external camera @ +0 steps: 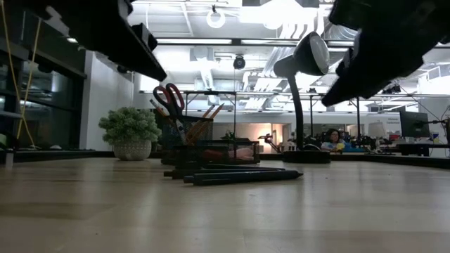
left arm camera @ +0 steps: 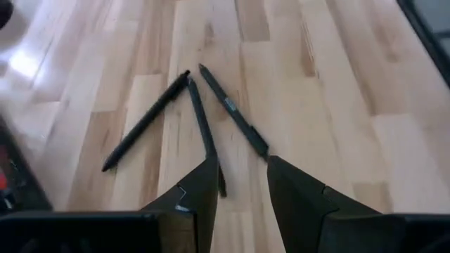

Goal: Pick and place office supplies into organizer
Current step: Put the bottom black pen into the black desk organizer

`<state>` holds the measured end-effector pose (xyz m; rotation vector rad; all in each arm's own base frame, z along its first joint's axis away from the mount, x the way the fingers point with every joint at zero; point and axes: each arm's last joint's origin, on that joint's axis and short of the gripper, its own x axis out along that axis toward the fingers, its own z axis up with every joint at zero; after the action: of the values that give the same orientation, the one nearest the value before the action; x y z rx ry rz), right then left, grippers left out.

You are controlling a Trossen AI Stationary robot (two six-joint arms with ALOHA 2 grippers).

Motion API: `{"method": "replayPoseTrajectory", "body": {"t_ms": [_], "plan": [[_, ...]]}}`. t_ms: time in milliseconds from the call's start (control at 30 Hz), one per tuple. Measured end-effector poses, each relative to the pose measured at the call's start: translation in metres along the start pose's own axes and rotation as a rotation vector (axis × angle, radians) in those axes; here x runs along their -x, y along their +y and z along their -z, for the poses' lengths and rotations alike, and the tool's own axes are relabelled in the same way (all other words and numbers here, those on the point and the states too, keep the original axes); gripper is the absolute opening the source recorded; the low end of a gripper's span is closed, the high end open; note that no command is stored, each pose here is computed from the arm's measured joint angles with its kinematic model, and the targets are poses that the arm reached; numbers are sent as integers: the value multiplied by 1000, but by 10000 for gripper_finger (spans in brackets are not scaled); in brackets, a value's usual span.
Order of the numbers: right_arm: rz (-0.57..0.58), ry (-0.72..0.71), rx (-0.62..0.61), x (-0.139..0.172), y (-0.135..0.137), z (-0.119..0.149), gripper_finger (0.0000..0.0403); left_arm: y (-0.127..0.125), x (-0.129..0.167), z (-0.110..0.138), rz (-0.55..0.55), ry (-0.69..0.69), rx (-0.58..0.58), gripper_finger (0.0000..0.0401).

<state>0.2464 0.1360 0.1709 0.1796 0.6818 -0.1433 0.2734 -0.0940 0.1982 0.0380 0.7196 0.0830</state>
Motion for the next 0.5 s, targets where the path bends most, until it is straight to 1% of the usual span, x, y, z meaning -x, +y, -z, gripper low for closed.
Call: {"method": "replayPoseTrajectory", "body": {"t_ms": [67, 133, 233, 333, 400, 467, 500], "plan": [[-18, -45, -8, -6, 5, -1, 8, -1, 0, -1, 24, -9, 22, 111], [-22, -94, 1, -14, 9, -2, 8, -2, 0, -2, 40, -10, 16, 111], [-13, -132, 12, -26, 13, 2, 7, -2, 0, -1, 57, -6, -41, 111], [-16, -131, 14, -39, 15, 9, 5, -3, 0, -1, 80, 0, -99, 111], [-32, -118, 19, -47, 15, 13, 6, -3, 0, 0, 95, 6, -112, 111], [-73, -92, 80, -51, 14, 14, 8, -3, 0, 0, 97, 14, -116, 111], [-112, -75, 127, -52, 14, 14, 9, -3, 0, 1, 97, 18, -120, 111]]}}
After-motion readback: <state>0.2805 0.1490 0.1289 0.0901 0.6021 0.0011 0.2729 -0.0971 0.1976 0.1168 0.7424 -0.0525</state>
